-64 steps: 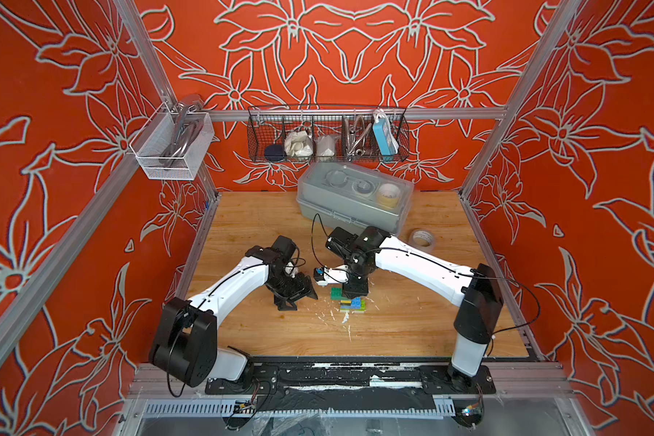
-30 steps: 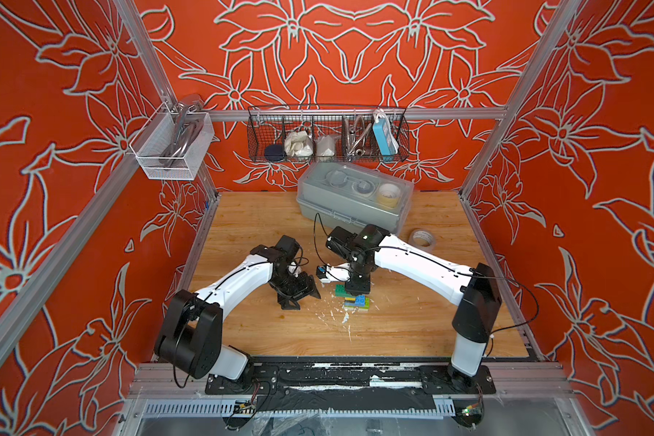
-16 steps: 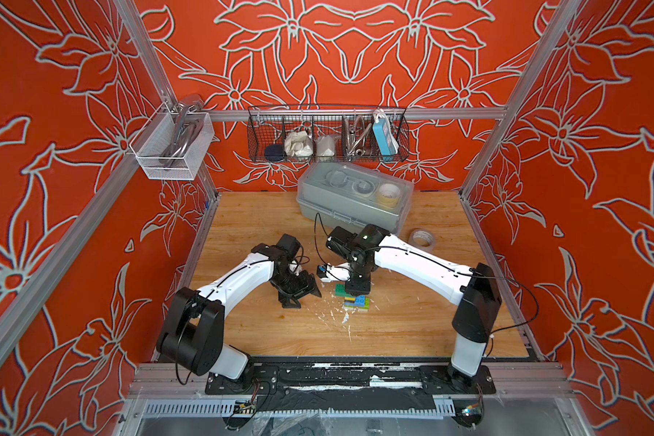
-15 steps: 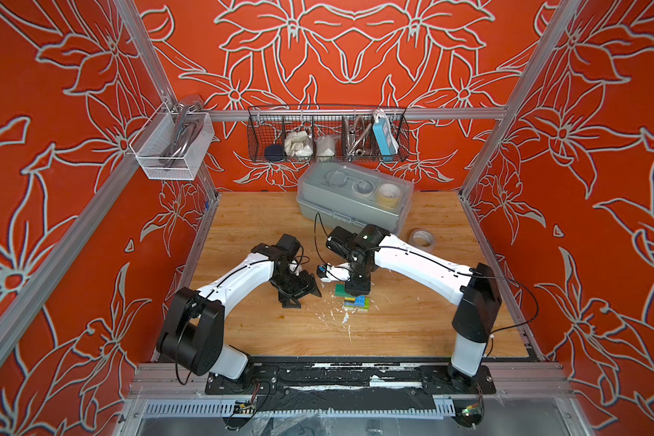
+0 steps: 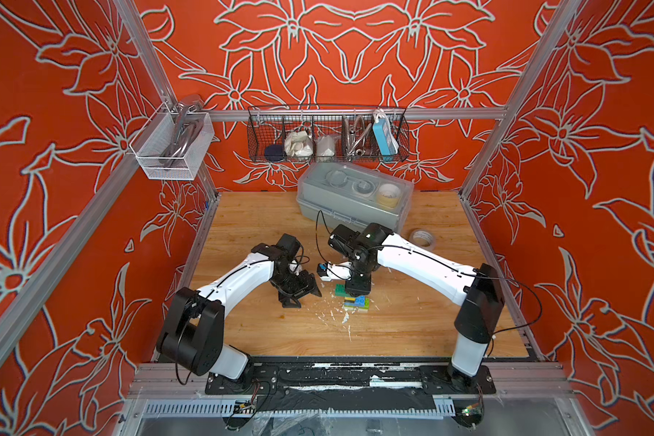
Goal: Assemble a giraffe with lego
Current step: Assemble the lego brick with the lego brick.
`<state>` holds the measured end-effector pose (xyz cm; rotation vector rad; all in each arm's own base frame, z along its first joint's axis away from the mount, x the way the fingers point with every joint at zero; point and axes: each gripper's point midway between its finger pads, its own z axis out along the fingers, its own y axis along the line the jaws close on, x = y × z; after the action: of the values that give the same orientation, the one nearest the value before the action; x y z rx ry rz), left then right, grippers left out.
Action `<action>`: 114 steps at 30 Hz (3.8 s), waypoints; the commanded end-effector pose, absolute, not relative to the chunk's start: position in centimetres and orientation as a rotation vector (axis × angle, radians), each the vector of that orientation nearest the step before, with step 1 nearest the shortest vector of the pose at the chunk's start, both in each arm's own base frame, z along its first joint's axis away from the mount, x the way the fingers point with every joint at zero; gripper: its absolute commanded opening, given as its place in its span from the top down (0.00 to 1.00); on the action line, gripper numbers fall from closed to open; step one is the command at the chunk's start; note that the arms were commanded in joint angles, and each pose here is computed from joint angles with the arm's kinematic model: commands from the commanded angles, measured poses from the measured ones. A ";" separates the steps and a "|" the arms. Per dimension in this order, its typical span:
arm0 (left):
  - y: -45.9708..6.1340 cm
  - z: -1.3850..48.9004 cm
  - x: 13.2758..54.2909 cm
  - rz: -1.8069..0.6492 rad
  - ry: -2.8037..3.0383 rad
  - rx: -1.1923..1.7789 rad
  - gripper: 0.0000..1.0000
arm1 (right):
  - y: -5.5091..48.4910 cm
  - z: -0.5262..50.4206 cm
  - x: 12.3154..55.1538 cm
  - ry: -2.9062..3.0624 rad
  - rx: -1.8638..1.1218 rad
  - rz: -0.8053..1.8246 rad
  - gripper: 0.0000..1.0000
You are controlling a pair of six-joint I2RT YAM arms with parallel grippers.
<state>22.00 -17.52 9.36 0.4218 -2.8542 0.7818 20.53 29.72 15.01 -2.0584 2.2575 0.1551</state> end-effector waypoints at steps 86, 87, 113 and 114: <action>-16.7 9.9 22.7 0.706 -2.931 0.395 0.23 | 29.5 15.0 21.0 2.560 -1.821 0.101 0.70; -16.7 9.9 22.7 0.708 -2.931 0.397 0.24 | 29.6 14.9 21.0 2.558 -1.823 0.100 0.70; -16.8 10.0 23.1 0.708 -2.932 0.389 0.23 | 28.4 14.4 20.7 2.555 -1.886 0.053 0.70; -16.8 9.9 23.1 0.706 -2.931 0.389 0.23 | 28.4 14.5 20.7 2.555 -1.888 0.055 0.70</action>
<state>23.04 -16.81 9.69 0.4083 -2.9273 0.7216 21.16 29.51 15.20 -1.8366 2.5210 0.1051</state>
